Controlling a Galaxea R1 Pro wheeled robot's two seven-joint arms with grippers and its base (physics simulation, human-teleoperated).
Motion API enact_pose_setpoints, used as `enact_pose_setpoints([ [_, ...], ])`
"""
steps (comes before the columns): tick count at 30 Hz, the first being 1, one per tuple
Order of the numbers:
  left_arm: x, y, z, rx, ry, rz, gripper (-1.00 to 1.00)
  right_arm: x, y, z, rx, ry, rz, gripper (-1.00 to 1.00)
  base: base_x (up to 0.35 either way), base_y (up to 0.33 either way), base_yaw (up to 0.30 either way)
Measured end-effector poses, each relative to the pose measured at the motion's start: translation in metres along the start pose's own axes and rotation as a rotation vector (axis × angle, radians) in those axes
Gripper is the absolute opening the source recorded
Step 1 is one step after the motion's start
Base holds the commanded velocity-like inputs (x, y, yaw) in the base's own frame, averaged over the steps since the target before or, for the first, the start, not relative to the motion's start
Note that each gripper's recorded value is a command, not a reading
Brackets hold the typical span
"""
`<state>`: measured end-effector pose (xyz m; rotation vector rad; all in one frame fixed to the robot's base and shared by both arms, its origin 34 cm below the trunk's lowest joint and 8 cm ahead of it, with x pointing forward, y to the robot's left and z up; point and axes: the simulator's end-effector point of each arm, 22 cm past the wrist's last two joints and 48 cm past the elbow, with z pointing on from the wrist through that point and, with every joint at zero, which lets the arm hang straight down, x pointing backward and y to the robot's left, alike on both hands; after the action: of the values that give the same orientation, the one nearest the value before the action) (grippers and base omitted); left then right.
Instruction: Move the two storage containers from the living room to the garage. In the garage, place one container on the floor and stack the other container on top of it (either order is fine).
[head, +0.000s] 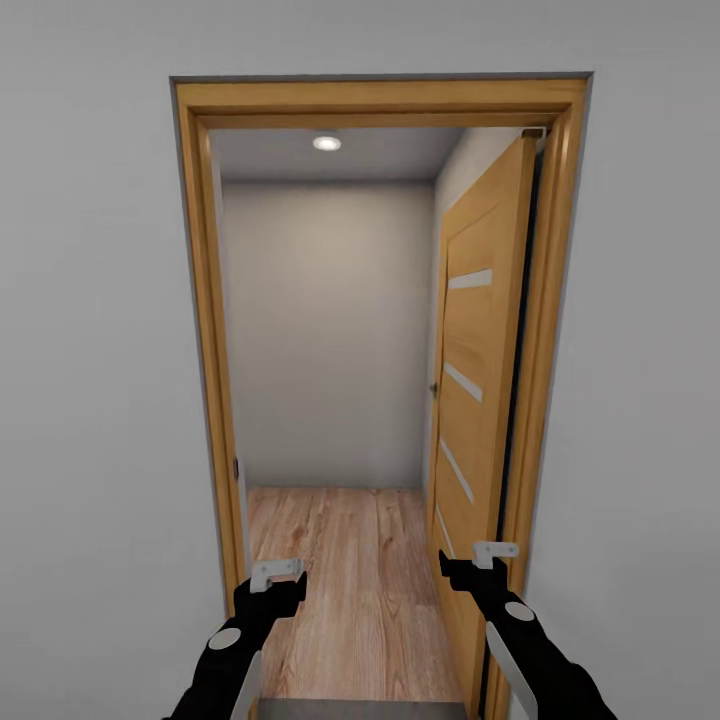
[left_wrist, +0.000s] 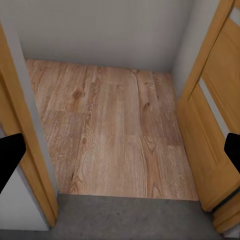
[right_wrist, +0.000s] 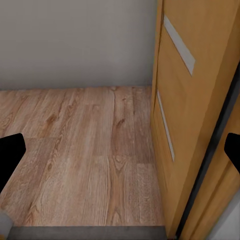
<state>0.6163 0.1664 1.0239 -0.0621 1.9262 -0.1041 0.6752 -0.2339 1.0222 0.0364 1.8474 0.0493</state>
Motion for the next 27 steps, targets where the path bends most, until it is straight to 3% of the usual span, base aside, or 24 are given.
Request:
enact_pose_setpoints([
  [4, 0.0003, 0.0003, 0.0, -0.002, 0.001, 0.003, 1.0, 0.0, 0.0, 0.0, 0.0, 0.0, 0.0, 1.0, 0.028, 0.0, 0.0],
  [13, 0.0013, 0.0014, -0.0003, -0.008, 0.006, 0.004, 1.0, -0.0002, 0.0, -0.0003, 0.0, 0.0, 0.0, 1.0, 0.247, 0.0, 0.0],
  [21, 0.0015, 0.0014, 0.0001, -0.007, 0.005, 0.004, 1.0, 0.0, 0.0, 0.0, 0.0, 0.0, 0.0, 1.0, 0.038, 0.0, -0.011],
  [27, 0.0016, 0.0013, 0.0001, -0.007, 0.006, 0.005, 1.0, 0.0001, -0.0001, -0.0001, 0.0, 0.0, 0.001, 1.0, 0.002, 0.0, -0.184],
])
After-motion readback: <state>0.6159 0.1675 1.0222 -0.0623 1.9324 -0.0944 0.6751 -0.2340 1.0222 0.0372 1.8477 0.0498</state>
